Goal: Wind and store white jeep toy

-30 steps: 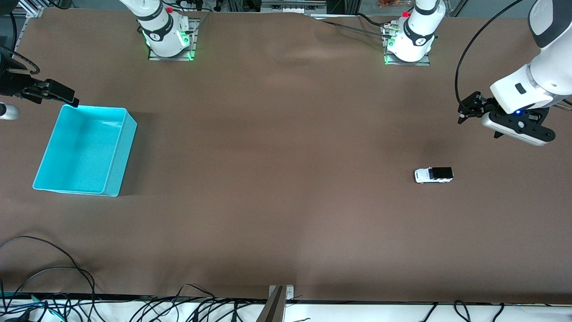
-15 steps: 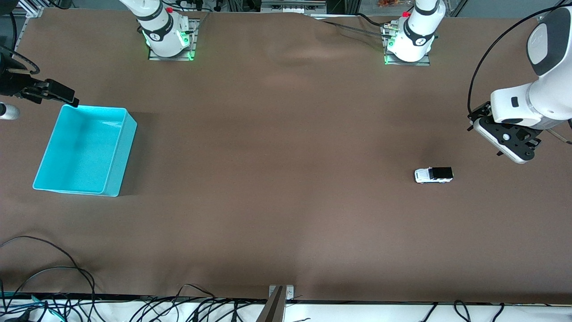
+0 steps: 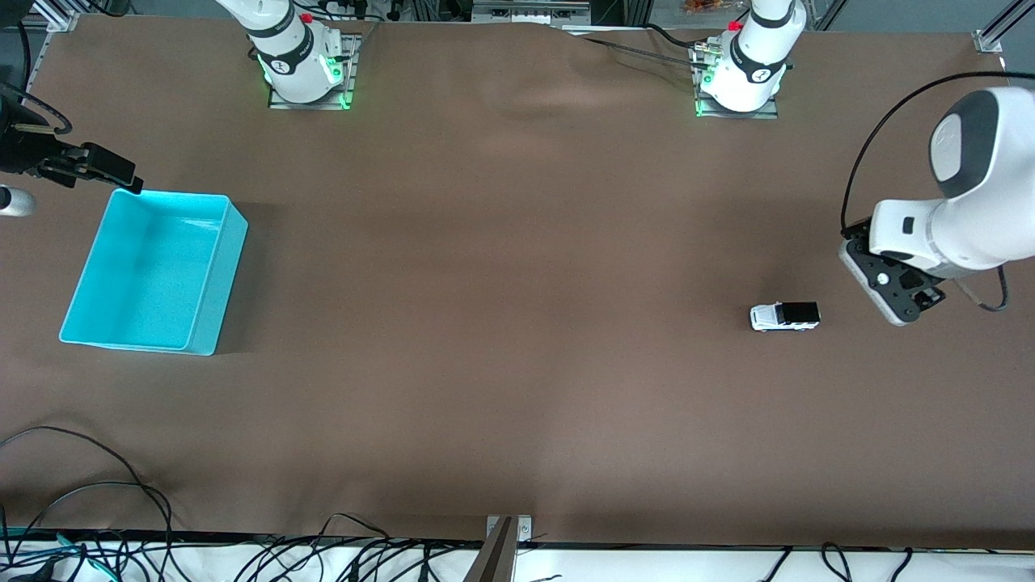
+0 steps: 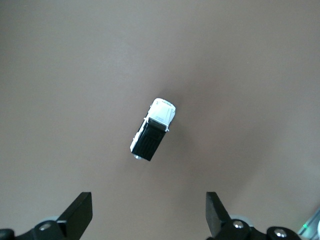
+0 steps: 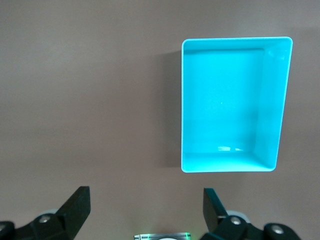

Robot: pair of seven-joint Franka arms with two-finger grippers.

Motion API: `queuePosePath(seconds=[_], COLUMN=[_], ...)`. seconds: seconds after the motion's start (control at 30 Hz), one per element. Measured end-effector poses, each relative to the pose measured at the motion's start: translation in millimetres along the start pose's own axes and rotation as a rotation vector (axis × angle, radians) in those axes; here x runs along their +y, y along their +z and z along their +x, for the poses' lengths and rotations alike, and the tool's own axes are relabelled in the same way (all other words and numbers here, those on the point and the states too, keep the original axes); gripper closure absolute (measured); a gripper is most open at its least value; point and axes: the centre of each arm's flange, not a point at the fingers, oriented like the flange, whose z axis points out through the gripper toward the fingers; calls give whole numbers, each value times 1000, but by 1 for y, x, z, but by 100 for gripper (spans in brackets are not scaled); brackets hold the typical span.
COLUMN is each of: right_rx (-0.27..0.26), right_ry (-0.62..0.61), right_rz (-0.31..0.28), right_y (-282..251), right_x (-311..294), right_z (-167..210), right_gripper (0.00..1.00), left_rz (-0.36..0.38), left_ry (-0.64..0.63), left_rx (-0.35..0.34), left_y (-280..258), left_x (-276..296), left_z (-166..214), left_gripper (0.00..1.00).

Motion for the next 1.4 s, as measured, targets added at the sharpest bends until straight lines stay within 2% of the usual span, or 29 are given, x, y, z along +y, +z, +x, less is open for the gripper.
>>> queuePosePath(seconds=[0.27, 0.57, 0.8, 1.03, 1.4], right_rx=[0, 1, 1, 1, 1], right_ry=[0, 0, 0, 0, 0], right_rz=[0, 0, 0, 0, 0], right_y=[0, 0, 0, 0, 0], right_x=[0, 0, 0, 0, 0], right_z=[0, 0, 0, 0, 0], right_gripper=[0, 0, 0, 0, 0], left_rz=[-46, -51, -67, -39, -6], left_ry=[187, 381, 424, 506, 551], left_rx=[-19, -13, -14, 1, 17], left_y=[60, 104, 134, 158, 183], left_x=[-16, -28, -25, -19, -25], left_z=[16, 25, 24, 23, 13], left_gripper=[0, 0, 0, 0, 0])
